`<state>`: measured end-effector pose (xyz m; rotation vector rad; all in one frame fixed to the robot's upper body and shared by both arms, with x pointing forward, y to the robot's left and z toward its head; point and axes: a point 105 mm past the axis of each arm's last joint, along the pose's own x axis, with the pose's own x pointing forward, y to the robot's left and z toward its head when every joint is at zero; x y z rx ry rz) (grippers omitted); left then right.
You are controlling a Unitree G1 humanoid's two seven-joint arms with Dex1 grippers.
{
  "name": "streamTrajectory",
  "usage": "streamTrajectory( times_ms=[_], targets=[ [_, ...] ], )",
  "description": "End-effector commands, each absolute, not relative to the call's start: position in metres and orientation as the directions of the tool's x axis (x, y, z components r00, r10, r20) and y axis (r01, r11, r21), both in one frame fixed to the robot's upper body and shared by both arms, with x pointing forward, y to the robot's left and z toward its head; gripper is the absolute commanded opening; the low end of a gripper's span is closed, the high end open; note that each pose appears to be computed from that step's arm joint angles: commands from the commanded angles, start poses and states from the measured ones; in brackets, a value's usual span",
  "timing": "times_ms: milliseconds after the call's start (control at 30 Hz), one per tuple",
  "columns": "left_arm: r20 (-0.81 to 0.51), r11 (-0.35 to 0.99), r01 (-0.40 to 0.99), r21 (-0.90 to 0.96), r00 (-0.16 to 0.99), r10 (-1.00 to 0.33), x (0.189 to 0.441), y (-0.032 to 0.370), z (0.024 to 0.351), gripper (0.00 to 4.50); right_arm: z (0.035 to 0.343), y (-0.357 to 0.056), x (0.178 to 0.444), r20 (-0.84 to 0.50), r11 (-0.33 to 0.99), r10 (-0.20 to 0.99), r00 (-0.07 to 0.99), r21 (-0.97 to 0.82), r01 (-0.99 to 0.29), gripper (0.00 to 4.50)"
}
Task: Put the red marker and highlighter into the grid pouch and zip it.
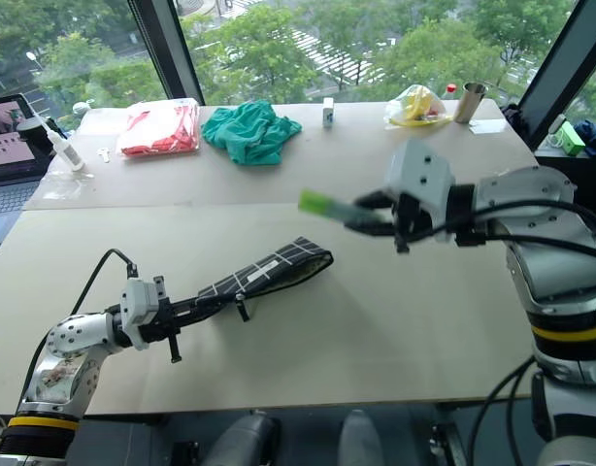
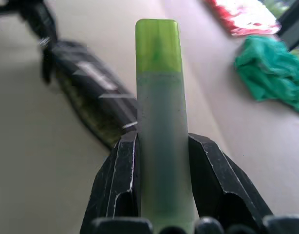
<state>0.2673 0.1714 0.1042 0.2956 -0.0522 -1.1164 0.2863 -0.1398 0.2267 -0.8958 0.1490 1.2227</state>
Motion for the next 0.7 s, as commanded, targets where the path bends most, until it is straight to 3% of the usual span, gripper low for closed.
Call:
streamTrajectory(
  times_ms=[33,333,700],
  targets=[
    [-0.090,0.400,0.871,0.286,0.440,-0.894,0.267,0.172,0.111,0.00,0.227,-0.136,0.276,-0.597,-0.054,0.711,0.372,-0.573,-0.818,1.01],
    [-0.090,0.388,0.875,0.290,0.428,-0.899,0.269,0.170,0.113,0.00,0.186,-0.130,0.283,-0.676,-0.098,0.634,0.375,-0.551,-0.829,1.01],
    [-0.112,0.365,0.889,0.276,0.407,-0.907,0.267,0.166,0.103,0.00,0.184,-0.124,0.290,-0.682,-0.087,0.627,0.376,-0.541,-0.836,1.01]
  ],
)
